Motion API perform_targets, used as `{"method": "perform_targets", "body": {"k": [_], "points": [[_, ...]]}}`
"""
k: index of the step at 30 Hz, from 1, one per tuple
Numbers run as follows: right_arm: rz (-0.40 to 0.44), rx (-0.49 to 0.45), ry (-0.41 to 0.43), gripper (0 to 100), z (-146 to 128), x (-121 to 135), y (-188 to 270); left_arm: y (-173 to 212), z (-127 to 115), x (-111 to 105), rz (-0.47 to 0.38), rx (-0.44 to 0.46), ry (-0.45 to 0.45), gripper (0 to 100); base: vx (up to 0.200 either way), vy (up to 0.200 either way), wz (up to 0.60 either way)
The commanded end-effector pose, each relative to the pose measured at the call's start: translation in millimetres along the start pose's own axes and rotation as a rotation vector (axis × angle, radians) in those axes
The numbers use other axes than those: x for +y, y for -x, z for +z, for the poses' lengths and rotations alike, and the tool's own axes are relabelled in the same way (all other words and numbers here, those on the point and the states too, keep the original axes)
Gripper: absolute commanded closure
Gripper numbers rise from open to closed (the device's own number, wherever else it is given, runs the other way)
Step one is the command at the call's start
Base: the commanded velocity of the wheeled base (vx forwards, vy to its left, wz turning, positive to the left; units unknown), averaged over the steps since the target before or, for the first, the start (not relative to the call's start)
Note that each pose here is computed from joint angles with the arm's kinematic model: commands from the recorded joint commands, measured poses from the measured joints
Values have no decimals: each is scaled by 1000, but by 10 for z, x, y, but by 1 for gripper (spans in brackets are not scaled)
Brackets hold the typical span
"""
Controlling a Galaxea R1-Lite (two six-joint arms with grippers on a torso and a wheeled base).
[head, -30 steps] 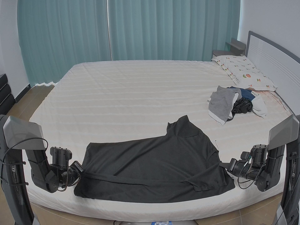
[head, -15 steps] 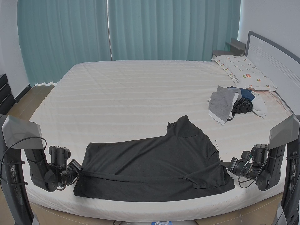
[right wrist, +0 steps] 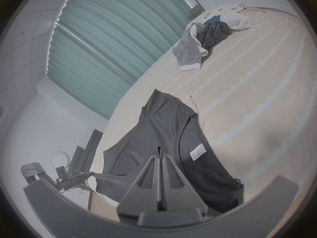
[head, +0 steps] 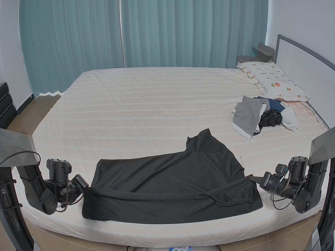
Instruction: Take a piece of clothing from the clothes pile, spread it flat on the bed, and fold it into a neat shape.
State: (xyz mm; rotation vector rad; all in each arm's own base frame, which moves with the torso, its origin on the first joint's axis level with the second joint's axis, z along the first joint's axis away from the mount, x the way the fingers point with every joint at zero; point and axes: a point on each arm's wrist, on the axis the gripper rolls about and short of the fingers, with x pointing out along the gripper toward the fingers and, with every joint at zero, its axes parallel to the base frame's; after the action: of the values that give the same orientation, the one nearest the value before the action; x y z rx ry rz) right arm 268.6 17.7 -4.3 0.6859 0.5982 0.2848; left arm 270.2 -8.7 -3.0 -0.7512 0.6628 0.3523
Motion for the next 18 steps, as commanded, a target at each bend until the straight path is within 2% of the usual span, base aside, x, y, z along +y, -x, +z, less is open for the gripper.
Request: {"method": "perform_targets", "body": {"k": [1,8,11,15,18], "points": [[19,-34,12,100,62,87,142,156,34,-23,-23,-20,-27,100,0,0,0],[25,-18,-5,100,35,104,387,327,-56,82,-6,13,-177,100,0,0,0],[41,19,-7,100,-20,107,475,371,-56,81,-26,30,-186,100,0,0,0],[35,16,-2,100,-18,89,536,442,-38,71,-47,26,-193,100,0,0,0],[35,18,10,100,-27,86,594,520,-49,89,-48,24,-232,100,0,0,0]]}}
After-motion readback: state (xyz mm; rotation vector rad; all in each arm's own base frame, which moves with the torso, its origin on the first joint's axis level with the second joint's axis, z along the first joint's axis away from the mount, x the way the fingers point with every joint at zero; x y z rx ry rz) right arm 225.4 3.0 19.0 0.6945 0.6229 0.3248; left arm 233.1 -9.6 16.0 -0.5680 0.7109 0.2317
